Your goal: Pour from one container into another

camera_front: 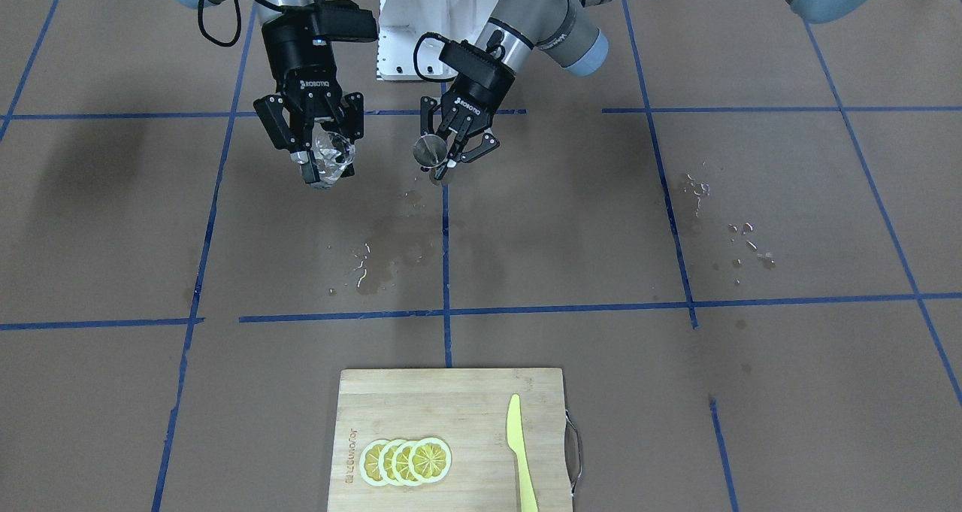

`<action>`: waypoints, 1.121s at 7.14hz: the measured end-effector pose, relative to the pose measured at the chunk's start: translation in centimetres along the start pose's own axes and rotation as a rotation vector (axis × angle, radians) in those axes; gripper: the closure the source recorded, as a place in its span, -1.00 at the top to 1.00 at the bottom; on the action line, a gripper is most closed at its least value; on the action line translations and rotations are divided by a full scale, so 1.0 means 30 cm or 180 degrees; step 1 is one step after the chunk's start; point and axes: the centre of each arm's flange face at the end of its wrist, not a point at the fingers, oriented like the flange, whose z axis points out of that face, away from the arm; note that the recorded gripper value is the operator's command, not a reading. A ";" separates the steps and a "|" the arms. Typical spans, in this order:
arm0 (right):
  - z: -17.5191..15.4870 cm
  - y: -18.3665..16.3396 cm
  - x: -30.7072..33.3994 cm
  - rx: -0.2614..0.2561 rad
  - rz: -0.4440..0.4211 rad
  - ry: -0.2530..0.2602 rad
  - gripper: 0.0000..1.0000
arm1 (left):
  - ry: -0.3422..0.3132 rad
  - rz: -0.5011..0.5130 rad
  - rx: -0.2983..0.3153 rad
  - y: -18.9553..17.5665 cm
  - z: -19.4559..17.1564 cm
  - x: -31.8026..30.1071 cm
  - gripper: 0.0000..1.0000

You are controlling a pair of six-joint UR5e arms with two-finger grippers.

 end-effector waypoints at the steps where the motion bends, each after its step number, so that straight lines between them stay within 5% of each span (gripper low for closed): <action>1: -0.010 -0.010 -0.022 0.0016 -0.0027 -0.0021 -1.00 | 0.0011 -0.0013 0.0015 -0.018 0.026 0.031 -1.00; 8: -0.025 -0.053 -0.038 -0.0004 -0.0564 0.0061 -1.00 | 0.0056 -0.0052 0.0060 -0.067 0.075 0.112 -1.00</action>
